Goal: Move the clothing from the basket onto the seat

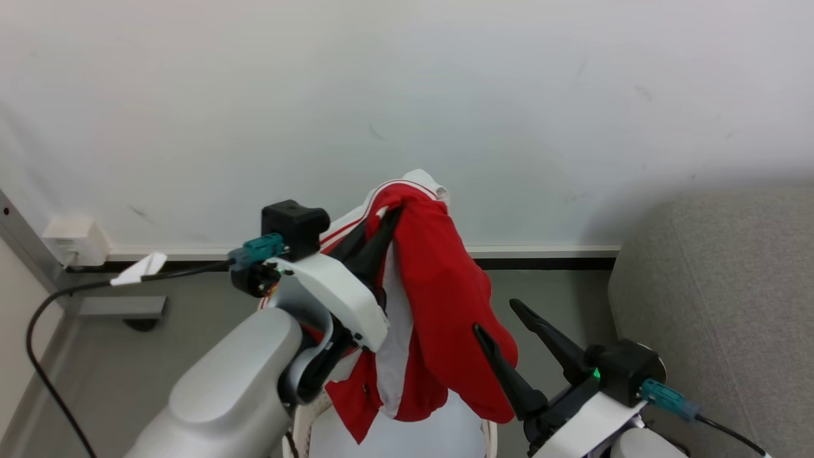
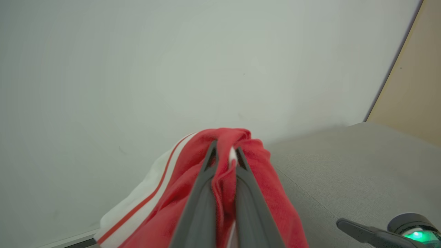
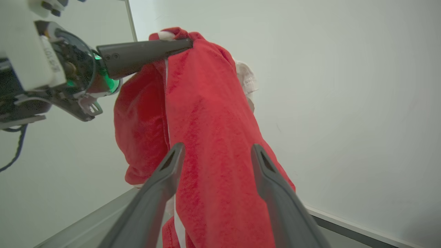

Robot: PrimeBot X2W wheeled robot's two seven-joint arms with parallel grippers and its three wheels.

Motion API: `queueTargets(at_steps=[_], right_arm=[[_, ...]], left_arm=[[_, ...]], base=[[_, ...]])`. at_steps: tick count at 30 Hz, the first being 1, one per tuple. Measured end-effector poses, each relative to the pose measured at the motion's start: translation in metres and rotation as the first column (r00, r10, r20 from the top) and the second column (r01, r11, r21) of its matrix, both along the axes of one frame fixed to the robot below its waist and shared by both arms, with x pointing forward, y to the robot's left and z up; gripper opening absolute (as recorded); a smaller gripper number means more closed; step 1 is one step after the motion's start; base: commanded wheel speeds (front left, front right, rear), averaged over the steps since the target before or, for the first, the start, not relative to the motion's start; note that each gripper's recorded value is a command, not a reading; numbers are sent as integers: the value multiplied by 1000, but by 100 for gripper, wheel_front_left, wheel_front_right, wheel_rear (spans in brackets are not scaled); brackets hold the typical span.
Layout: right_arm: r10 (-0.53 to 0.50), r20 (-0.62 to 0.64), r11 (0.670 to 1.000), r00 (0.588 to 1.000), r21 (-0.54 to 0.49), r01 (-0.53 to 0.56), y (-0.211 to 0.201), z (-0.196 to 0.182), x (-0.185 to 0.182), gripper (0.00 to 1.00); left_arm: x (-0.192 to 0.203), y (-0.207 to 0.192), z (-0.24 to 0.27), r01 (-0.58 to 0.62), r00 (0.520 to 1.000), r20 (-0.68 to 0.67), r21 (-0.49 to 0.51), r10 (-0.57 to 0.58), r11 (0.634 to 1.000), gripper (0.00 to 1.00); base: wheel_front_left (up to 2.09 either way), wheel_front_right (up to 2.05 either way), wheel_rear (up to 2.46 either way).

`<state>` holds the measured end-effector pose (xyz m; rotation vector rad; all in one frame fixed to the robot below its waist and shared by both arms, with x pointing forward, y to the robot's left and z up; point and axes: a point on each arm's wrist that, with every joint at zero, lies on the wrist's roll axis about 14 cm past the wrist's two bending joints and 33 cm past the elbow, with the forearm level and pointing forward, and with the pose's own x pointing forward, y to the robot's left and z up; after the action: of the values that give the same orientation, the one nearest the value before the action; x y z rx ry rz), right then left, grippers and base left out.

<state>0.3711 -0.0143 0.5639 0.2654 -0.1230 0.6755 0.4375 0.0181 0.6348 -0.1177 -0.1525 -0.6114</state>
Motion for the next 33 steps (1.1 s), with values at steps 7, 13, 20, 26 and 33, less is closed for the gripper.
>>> queueTargets(at_steps=[7, 13, 20, 26, 33], right_arm=[[27, -26, 993, 999, -115, -30, 17, -19, 16, 100], [52, -83, 978, 995, -197, -68, 30, -43, 23, 100], [21, -160, 967, 987, -248, -61, 29, -69, 34, 100], [21, -201, 958, 979, -275, -77, 36, -81, 38, 100], [73, -173, 948, 982, -295, -122, 56, -72, 40, 100]], left_arm=[[-8, -8, 4, 27, 1000, 10, 3, -27, 1000, 0], [-22, -21, 2, 77, 997, 5, 24, -77, 997, 0], [-38, -31, -1, 121, 993, -7, 41, -121, 992, 0], [-50, -33, 4, 136, 991, 4, 43, -136, 990, 0], [-54, -29, 2, 135, 991, 2, 45, -135, 990, 0]], base=[[0, 0, 0], [0, 0, 0], [0, 0, 0], [0, 0, 0], [0, 0, 0]])
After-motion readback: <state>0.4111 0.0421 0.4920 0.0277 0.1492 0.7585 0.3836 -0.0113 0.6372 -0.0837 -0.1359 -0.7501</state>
